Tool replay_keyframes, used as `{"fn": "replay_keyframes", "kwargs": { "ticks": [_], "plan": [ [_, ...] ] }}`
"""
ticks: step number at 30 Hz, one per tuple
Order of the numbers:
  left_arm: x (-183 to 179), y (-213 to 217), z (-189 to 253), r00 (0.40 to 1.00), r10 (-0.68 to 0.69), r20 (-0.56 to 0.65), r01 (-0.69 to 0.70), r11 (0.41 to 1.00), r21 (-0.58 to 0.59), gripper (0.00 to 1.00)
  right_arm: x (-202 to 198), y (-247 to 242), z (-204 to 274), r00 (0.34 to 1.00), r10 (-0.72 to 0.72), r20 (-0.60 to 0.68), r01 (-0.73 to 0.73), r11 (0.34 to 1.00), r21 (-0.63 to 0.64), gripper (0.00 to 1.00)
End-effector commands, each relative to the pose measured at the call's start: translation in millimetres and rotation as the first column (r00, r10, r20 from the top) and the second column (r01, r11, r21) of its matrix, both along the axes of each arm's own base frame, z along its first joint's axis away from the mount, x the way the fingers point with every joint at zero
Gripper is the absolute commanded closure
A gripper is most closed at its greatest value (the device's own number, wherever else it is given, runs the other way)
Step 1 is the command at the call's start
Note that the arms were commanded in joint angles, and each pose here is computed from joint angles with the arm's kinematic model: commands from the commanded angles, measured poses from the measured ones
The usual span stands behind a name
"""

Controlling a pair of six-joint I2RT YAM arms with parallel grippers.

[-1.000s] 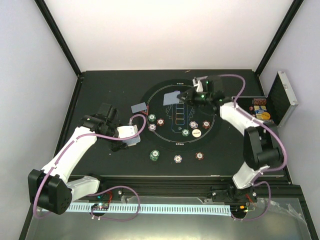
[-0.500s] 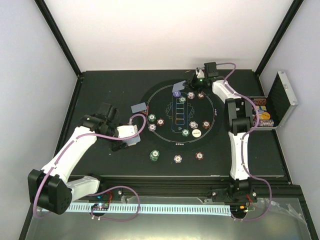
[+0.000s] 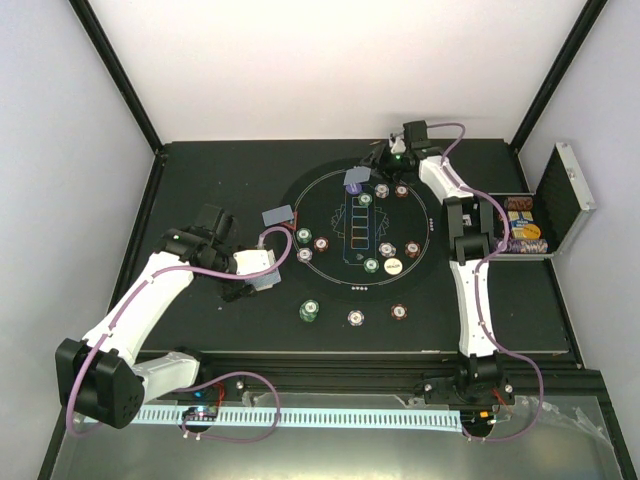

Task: Distribute texas hold em gaming equipment

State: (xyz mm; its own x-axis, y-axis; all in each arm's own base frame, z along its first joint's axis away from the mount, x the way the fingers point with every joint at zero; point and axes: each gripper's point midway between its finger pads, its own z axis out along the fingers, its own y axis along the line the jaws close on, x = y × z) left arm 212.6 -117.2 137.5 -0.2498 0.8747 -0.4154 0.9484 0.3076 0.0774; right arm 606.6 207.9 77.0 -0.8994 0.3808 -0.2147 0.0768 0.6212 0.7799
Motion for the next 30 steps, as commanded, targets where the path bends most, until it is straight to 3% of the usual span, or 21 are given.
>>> {"fn": "replay_keyframes", "kwargs": {
  "ticks": [1,6,10,11,17,24,30],
  "plan": [
    [4,1,8,1.000,0.019,0.009,-0.019,1.000,-0.001,0.98,-6,-9,30,0.999,-0.002,0.040,0.005,0.998,-0.067,0.45],
    [4,0,10,1.000,0.024,0.007,-0.024,1.000,-0.010,0.98,-28,-22,61,0.997,-0.005,0.074,0.015,0.990,-0.137,0.37],
    [0,-1,13,1.000,0.019,-0.002,-0.019,1.000,-0.023,0.98,-68,-19,77,0.996,0.015,0.092,-0.001,0.989,-0.147,0.26],
    [0,-1,14,1.000,0.020,0.000,-0.020,0.999,-0.025,0.98,-83,-12,94,0.992,0.026,0.127,-0.011,0.992,-0.122,0.25],
    [-3,-2,16,1.000,0.021,0.004,-0.021,0.999,-0.034,0.98,-190,52,92,0.975,0.156,0.161,-0.156,0.988,-0.010,0.20],
    [-6,-1,17,1.000,0.012,0.007,-0.012,0.999,-0.035,0.98,-309,124,90,0.933,0.322,0.159,-0.347,0.924,0.164,0.21],
    [-5,-1,17,1.000,0.014,0.012,-0.014,0.999,-0.034,0.98,-361,165,100,0.895,0.411,0.170,-0.443,0.858,0.260,0.21]
  ]
}}
